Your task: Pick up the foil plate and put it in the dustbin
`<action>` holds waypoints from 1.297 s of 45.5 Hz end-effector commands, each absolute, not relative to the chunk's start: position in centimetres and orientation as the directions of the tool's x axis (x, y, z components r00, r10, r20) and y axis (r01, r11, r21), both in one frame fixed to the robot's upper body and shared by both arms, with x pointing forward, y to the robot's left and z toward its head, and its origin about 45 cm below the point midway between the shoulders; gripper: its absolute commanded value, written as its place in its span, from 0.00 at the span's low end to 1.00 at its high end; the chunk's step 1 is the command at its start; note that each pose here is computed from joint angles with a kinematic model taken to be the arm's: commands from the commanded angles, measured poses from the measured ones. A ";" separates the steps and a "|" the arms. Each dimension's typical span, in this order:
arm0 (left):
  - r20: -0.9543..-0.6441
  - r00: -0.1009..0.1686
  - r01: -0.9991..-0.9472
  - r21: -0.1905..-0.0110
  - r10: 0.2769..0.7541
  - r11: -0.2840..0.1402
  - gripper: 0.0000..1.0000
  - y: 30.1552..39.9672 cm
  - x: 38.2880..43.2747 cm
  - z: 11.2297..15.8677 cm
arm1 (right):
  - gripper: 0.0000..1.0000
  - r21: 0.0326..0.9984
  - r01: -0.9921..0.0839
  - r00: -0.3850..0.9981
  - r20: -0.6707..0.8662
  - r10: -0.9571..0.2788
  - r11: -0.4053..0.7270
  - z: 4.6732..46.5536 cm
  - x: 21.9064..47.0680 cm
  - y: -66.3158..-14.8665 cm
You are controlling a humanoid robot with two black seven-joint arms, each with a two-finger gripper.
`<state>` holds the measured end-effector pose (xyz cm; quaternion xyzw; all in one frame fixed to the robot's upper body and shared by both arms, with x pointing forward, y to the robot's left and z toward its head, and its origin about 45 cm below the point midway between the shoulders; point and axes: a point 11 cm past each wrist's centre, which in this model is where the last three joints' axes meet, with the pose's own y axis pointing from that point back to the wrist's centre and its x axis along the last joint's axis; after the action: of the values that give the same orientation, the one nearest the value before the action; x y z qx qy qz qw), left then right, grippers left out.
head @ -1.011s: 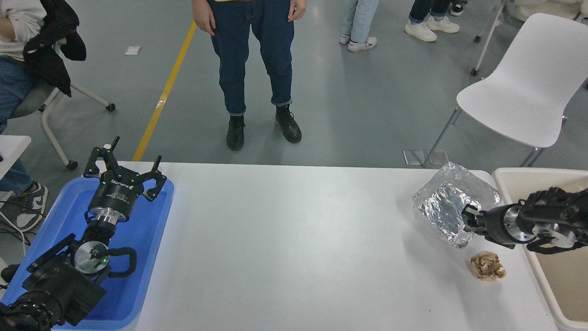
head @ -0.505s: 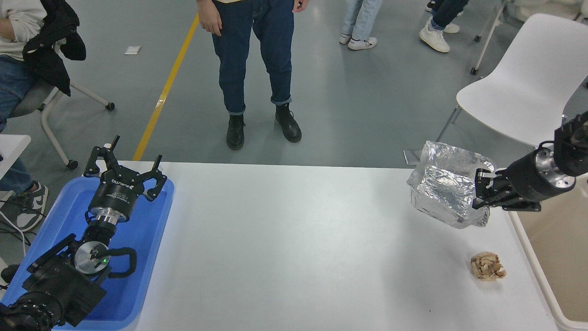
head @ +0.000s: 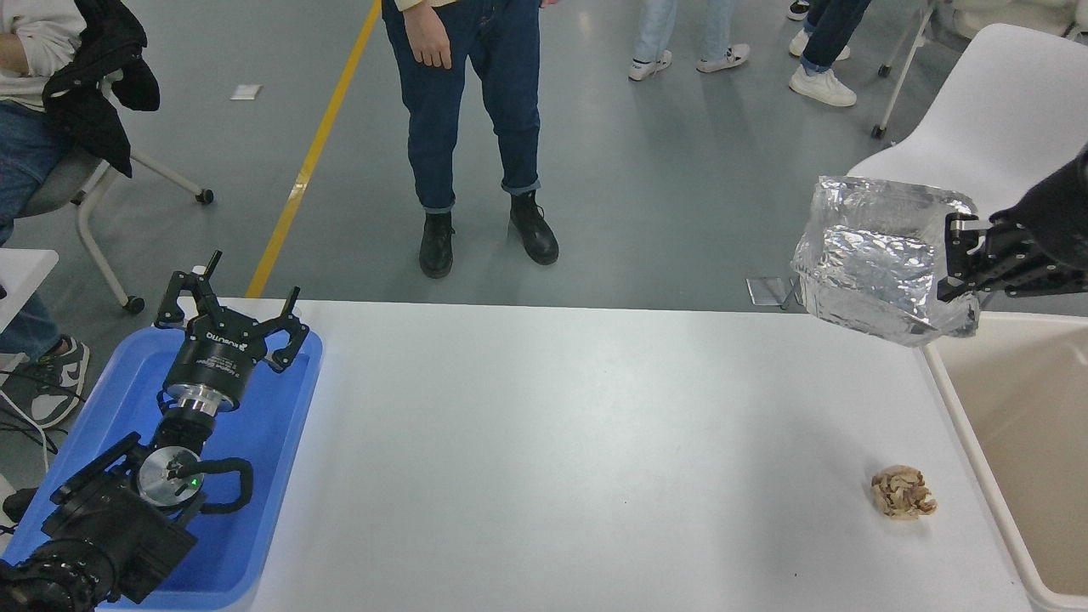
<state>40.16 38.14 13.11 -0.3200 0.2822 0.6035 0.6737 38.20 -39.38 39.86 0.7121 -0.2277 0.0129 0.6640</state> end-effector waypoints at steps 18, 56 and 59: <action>-0.767 0.111 -0.994 -0.090 0.632 0.066 1.00 38.15 40.14 13.09 | 0.00 0.925 -0.375 0.866 0.374 -0.332 0.062 42.5 37.5 -42.0; -0.767 0.111 -0.994 -0.091 0.632 0.065 1.00 38.17 40.14 13.10 | 0.00 0.896 -0.157 0.704 0.397 -0.589 0.415 38.8 24.4 -64.2; -0.767 0.111 -0.994 -0.091 0.632 0.065 1.00 38.17 40.14 13.10 | 0.00 0.902 -0.144 0.704 0.383 -0.598 0.408 37.7 24.4 -64.4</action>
<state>40.14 38.18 13.10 -0.3207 0.2819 0.6041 0.6729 27.17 -61.19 40.12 0.5498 -0.3519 -0.1086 0.7497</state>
